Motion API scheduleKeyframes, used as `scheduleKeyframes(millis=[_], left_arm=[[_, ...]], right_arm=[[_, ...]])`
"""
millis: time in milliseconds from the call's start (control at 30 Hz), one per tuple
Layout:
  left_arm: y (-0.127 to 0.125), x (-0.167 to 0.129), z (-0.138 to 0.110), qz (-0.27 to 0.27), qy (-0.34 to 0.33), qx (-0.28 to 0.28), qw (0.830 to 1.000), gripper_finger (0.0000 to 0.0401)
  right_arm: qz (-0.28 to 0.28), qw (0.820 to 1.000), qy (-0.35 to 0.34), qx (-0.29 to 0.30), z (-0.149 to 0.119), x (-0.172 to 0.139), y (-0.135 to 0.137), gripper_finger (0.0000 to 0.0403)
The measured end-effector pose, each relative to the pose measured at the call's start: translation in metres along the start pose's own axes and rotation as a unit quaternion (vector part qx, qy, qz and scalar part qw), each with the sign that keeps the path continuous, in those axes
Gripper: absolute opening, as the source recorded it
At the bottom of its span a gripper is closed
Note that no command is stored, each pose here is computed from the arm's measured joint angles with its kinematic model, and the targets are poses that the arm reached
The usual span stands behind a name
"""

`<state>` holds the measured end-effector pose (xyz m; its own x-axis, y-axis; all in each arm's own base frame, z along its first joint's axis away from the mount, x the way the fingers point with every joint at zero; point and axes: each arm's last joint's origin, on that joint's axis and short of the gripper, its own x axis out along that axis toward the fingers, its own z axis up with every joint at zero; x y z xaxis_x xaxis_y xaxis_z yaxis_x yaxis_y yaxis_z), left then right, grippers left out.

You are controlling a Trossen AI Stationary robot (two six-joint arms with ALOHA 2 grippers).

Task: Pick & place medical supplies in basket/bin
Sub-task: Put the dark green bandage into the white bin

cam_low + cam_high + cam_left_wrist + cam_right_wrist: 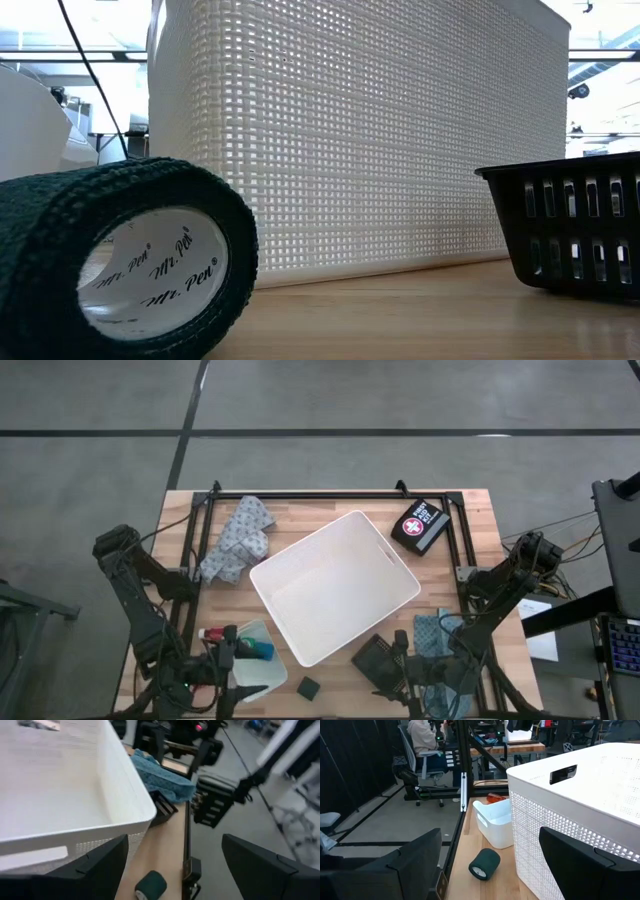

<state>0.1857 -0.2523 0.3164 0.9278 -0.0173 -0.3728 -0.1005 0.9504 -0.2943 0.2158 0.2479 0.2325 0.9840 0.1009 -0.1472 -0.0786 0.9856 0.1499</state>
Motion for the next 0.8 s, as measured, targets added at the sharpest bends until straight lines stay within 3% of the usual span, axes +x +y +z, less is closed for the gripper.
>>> scheduleKeyframes(millis=[233, 800], left_arm=[[-0.0054, 0.0026, -0.0057, -0.039, 0.034, 0.082, 0.995, 0.0328], [-0.0036, 0.0028, -0.0089, -0.047, 0.050, 0.167, 0.984, 0.0328]], right_arm=[[0.000, 1.000, 0.000, 0.000, 0.0000, 0.0000, 0.0000, 0.0329], [0.000, 1.000, 0.000, 0.000, -0.0001, 0.0001, 0.0000, 0.0329]])
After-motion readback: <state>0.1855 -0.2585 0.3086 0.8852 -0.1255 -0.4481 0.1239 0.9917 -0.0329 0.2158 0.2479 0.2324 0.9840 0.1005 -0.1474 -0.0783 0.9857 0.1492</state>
